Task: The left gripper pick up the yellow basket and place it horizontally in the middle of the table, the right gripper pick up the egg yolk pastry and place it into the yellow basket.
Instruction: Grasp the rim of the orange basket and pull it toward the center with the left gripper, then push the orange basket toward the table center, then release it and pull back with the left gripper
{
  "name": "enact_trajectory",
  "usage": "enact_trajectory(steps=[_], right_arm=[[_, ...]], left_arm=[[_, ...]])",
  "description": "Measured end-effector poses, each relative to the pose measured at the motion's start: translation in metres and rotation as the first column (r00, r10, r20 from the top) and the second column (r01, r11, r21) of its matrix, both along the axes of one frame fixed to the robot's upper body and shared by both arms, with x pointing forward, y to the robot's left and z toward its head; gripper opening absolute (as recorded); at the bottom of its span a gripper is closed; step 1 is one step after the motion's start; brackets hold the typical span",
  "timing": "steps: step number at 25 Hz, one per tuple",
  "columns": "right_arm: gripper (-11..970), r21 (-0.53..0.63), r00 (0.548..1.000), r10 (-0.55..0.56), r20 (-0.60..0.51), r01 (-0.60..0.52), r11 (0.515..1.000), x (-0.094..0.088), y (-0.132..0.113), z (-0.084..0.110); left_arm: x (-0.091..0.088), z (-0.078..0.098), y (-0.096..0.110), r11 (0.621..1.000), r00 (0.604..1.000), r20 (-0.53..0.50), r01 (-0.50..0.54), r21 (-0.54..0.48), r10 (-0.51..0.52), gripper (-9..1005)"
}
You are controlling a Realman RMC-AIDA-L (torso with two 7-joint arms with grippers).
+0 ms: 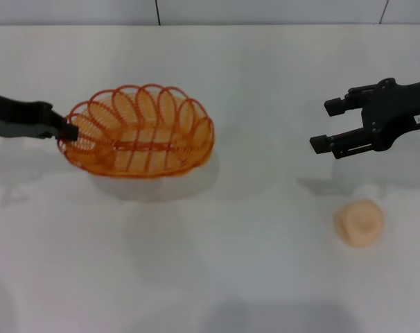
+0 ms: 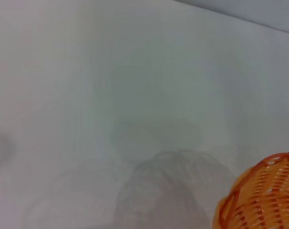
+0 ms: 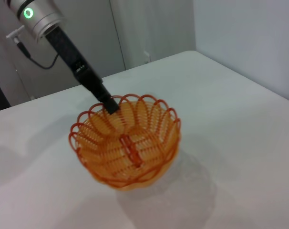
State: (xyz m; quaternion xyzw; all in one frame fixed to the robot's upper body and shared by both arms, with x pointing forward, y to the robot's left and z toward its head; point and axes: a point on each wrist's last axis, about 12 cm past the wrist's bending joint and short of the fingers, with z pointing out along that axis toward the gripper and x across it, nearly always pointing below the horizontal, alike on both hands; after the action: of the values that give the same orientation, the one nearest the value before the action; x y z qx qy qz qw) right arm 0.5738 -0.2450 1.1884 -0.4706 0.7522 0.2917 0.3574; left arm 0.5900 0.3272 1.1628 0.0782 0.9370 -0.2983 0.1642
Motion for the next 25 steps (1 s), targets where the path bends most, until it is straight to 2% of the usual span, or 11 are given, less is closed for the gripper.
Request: enact_trajectory(steps=[5,12,25], right_arm=[[791,0.001,1.000,-0.001,0.001,0.001,1.000,0.001,0.000,0.001],[779,0.004,1.000,-0.007,0.004,0.007,1.000,0.002,-0.002,0.002],[738,-0.006,1.000,-0.011,0.002,0.011,1.000,0.001,-0.004,0.001]], left_arm=[[0.007,0.002,-0.015,1.000,1.000,-0.005,0.002,-0.019,-0.002,69],[0.007,-0.016,-0.034,0.998,0.998,-0.055,0.010,-0.062,-0.013,68],[0.004,-0.030,-0.052,0.996,0.995,-0.095,0.018,-0.091,-0.027,69]])
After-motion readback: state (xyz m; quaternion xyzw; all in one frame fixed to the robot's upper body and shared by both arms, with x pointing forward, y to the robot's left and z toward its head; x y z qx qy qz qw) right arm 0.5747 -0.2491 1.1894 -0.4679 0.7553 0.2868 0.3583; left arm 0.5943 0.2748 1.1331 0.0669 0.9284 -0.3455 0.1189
